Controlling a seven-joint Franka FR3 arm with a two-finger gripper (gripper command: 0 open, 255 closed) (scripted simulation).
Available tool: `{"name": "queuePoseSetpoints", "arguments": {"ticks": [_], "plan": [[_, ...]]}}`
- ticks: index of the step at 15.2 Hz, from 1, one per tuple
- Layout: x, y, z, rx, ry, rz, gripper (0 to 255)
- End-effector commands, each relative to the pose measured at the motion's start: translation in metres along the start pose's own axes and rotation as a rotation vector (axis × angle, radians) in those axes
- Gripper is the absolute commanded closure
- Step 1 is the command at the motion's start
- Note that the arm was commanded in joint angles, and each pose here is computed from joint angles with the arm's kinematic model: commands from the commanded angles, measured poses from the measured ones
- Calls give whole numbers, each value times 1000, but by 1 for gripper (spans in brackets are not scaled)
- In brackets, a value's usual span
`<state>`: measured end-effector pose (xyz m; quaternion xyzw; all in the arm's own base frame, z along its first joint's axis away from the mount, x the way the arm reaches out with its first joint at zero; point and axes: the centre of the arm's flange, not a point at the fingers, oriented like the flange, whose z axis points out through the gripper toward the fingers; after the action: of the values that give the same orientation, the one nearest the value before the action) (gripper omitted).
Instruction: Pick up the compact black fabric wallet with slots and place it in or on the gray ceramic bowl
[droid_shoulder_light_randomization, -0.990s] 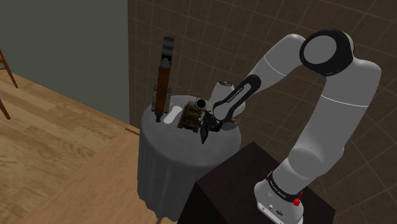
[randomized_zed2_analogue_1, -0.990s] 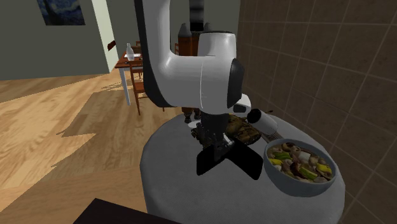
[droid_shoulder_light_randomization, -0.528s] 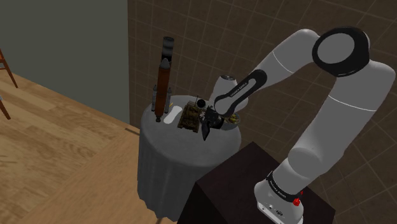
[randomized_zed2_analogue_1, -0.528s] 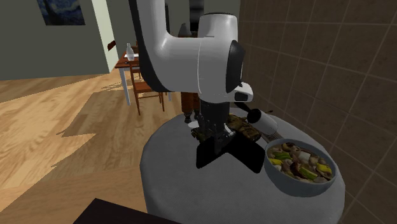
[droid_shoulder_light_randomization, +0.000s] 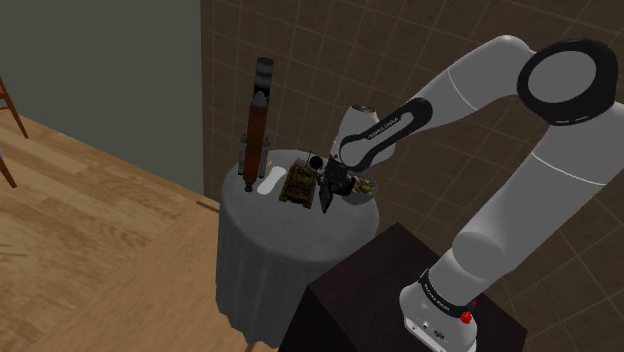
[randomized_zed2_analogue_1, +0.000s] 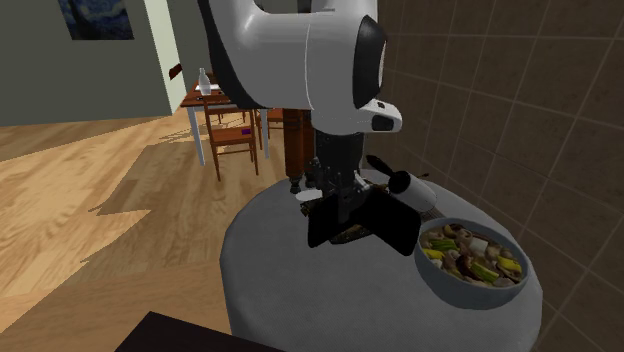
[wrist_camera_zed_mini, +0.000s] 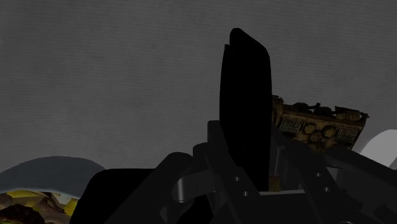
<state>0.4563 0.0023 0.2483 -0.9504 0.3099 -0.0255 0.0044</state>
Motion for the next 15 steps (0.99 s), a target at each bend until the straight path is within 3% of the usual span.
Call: {"name": "queuePoseSetpoints", "arguments": {"ticks": [1, 15], "plan": [[1, 0, -11, 0, 0, 0, 255], [4, -2, -85, 0, 0, 0, 255]]}}
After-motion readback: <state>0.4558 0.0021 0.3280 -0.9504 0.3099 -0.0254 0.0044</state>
